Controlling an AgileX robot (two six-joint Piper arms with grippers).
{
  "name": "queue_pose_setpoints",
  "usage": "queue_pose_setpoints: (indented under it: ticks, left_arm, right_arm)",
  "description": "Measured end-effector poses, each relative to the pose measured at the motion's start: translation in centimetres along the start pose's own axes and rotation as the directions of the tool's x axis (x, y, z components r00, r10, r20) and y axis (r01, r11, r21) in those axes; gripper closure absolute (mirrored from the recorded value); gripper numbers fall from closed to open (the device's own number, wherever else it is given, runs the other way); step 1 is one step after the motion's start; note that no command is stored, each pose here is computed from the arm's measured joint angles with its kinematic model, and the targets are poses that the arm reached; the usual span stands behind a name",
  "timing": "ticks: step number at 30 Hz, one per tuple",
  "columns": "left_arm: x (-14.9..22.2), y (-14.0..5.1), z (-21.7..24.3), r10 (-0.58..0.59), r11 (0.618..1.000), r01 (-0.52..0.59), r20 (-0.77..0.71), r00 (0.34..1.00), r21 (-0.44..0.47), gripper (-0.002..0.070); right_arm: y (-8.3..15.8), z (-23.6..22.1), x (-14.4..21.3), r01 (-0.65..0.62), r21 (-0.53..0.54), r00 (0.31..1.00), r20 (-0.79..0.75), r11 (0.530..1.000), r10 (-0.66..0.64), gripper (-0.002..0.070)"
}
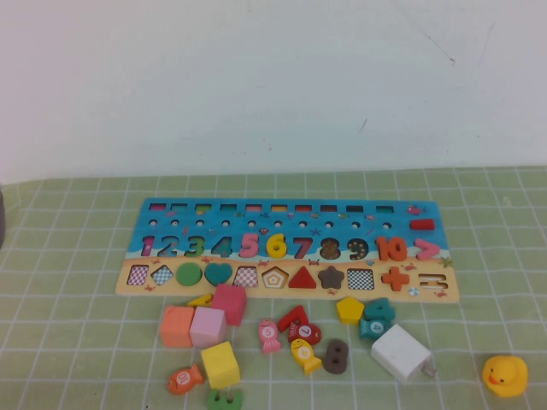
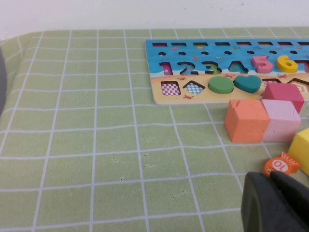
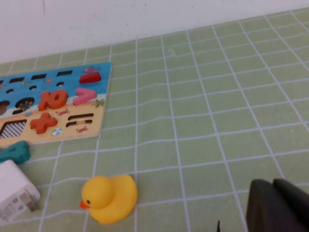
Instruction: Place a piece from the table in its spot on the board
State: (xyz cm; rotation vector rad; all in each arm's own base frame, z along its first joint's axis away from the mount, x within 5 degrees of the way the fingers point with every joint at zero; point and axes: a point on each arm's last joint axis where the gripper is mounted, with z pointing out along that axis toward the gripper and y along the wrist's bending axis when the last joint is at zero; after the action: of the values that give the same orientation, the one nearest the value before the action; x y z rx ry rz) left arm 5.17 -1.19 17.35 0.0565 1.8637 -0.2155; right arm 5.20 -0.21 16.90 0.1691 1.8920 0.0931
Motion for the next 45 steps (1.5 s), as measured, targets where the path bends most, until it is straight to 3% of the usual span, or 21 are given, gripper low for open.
queue_pose_setpoints:
  ticks: [26, 33, 45]
  left_arm:
    - [0.0, 0.0, 0.0, 0.0, 1.0, 0.0, 0.0, 1.0, 0.0, 0.0676]
    - [0.0, 0.0, 0.0, 0.0, 1.0, 0.0, 0.0, 1.0, 0.0, 0.0676]
    - [0.0, 0.0, 0.0, 0.0, 1.0, 0.0, 0.0, 1.0, 0.0, 0.0676]
  right_arm:
    - [0.14, -0.03, 0.03, 0.001, -0.03, 1.0, -0.012, 1.0, -0.001, 0.0678]
    - [-0.22, -0.02, -0.04, 0.168, 0.009, 0.986, -0.006, 0.986, -0.168, 0.0678]
    - [-0.25, -0.02, -0.03, 0.137, 0.012, 0.991, -0.007, 0.991, -0.137, 0.0678]
